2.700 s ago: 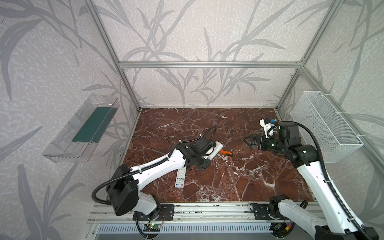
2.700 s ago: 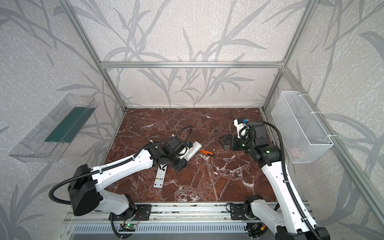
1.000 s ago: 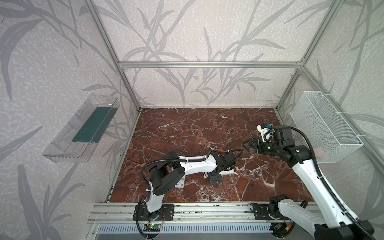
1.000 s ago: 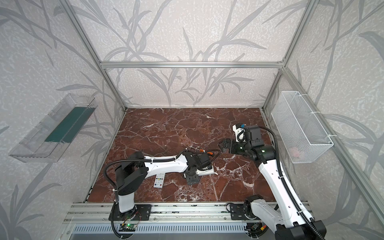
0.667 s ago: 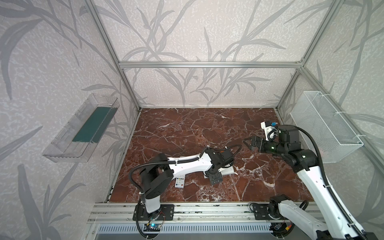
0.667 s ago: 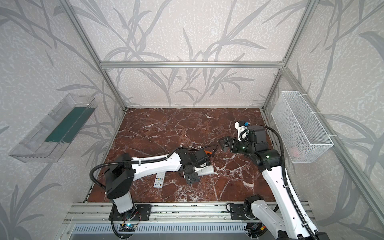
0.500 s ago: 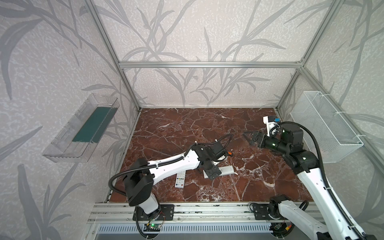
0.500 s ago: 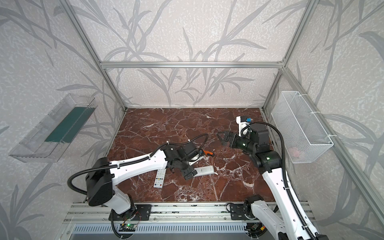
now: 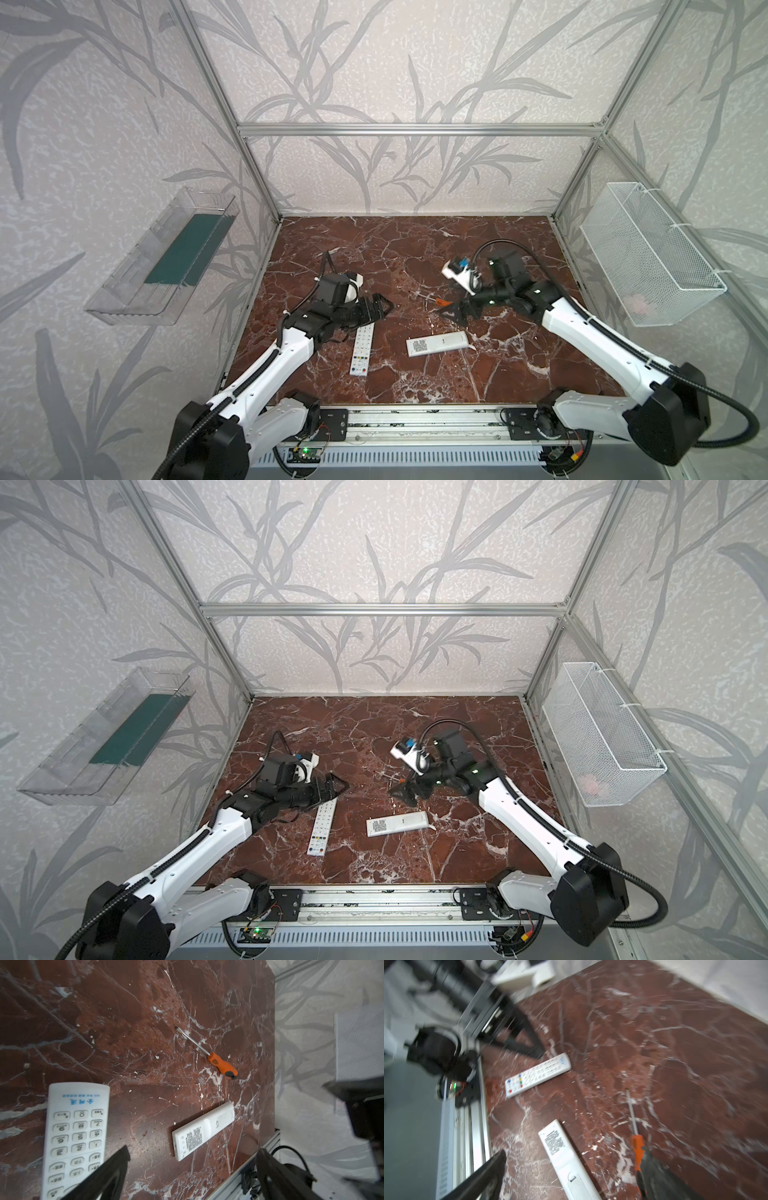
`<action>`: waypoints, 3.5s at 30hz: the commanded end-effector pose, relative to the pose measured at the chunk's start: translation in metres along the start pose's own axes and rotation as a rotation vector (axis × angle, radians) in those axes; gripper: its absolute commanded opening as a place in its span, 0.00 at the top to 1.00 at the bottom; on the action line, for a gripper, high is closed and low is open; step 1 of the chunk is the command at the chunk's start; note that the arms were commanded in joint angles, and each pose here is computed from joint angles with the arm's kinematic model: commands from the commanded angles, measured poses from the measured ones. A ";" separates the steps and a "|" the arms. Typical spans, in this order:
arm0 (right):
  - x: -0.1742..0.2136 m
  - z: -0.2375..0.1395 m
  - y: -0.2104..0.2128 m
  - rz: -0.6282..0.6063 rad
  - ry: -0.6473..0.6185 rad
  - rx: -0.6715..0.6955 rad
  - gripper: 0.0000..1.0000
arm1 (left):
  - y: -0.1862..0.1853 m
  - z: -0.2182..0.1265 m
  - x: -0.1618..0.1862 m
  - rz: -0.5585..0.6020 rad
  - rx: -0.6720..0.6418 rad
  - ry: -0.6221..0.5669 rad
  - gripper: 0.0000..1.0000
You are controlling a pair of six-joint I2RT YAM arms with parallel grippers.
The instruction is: Unload the batteries from the remote control
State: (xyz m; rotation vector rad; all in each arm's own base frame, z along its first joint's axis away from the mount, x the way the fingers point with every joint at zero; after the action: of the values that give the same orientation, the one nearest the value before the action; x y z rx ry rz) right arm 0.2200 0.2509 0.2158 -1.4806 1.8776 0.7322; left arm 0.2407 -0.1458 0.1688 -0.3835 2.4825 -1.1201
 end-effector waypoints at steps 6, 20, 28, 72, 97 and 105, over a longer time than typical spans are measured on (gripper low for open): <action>0.051 0.062 0.022 -0.473 0.461 -0.168 0.00 | -0.012 -0.010 -0.007 -0.100 0.140 0.007 0.04; 0.099 0.108 0.001 -0.514 0.722 -0.117 0.00 | 0.004 -0.006 -0.002 -0.132 0.135 0.030 0.03; 0.116 0.115 -0.004 -0.409 0.740 -0.169 0.18 | 0.009 -0.006 0.002 -0.130 0.113 0.039 0.03; 0.054 0.082 -0.004 -0.158 0.173 -0.113 0.63 | -0.038 0.066 0.039 -0.002 0.219 0.348 0.46; 0.021 -0.071 -0.097 0.788 -0.310 0.484 0.01 | -0.033 0.066 0.044 0.129 0.206 0.320 0.83; 0.062 -0.064 -0.059 1.181 -0.027 0.157 0.01 | -0.043 0.064 0.044 0.204 0.291 0.279 0.84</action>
State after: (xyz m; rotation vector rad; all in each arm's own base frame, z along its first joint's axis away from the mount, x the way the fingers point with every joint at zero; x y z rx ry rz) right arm 0.3024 0.1415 0.2309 -0.2184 2.3953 0.7840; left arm 0.2319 -0.2286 0.1364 0.0107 2.5786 -1.4682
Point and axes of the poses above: each gripper's point midway between its finger pads, its own z axis out along the fingers, its own y axis along the line the jaws close on, x = y × z, the point moved 4 cm from there along -z, back along the fingers, and after that the axes turned 3 degrees about -z, right-handed, at the moved point
